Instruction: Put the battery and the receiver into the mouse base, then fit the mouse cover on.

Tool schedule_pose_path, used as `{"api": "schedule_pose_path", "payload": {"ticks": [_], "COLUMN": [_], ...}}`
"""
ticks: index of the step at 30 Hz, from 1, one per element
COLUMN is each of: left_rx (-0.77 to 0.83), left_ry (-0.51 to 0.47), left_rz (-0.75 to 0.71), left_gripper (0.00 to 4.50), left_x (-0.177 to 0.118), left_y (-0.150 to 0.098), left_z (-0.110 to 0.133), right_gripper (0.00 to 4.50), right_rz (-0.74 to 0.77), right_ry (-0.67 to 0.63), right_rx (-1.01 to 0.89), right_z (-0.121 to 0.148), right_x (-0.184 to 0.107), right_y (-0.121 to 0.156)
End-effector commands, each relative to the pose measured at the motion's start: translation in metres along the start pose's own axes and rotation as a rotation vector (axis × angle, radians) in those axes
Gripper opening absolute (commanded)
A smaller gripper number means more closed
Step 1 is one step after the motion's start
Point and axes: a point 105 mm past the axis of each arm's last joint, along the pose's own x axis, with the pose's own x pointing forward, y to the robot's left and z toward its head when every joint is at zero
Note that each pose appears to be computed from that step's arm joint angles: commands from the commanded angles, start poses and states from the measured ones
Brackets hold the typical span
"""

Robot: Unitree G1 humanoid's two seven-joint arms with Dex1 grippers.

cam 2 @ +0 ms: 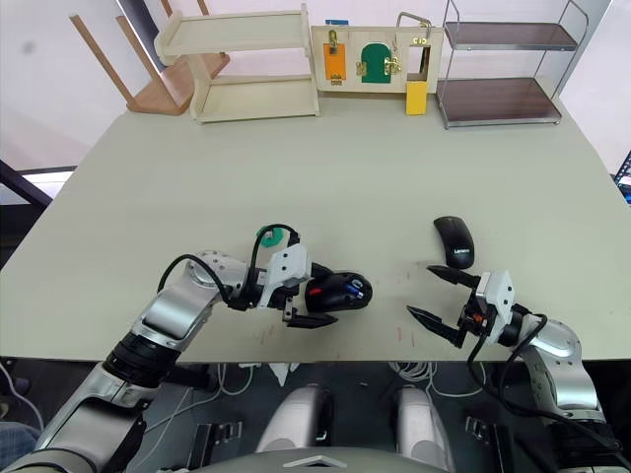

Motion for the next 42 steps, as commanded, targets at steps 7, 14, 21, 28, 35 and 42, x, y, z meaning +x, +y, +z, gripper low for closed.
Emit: {"api": "schedule_pose_path", "payload": {"ticks": [7,14,21,28,35,42], "left_rx": [0.033,0.023,-0.097,-0.192,-0.269,-0.400], "left_ry": [-0.140,-0.288,-0.536,-0.500,-0.383,-0.313], "left_rz": [0.031,0.097,0.489,0.892,1.236,1.348], "left_gripper": [4.42,4.42,4.42,4.42,4.42,4.42], "left_x": [-0.014,-0.043,-0.088,-0.098,-0.092,-0.091], "left_y": [-0.001,-0.001,0.038,0.045,0.042,0.045], "left_z": [0.025,0.048,0.070,0.040,0.015,0.000], "right_gripper": [4.50,4.50,4.50,4.50,4.50,4.50], "right_rz": [0.008,0.014,0.032,0.048,0.072,0.077], "right_ry": [-0.033,-0.057,-0.118,-0.127,-0.110,-0.109], "right_rx": [-0.045,-0.051,-0.052,-0.048,-0.048,-0.042], "right_z": [0.008,0.010,0.017,0.015,0.010,0.009], "right_x": [0.001,0.001,0.001,-0.003,-0.003,-0.004], "right_y": [-0.001,-0.001,0.001,0.004,0.007,0.008]}}
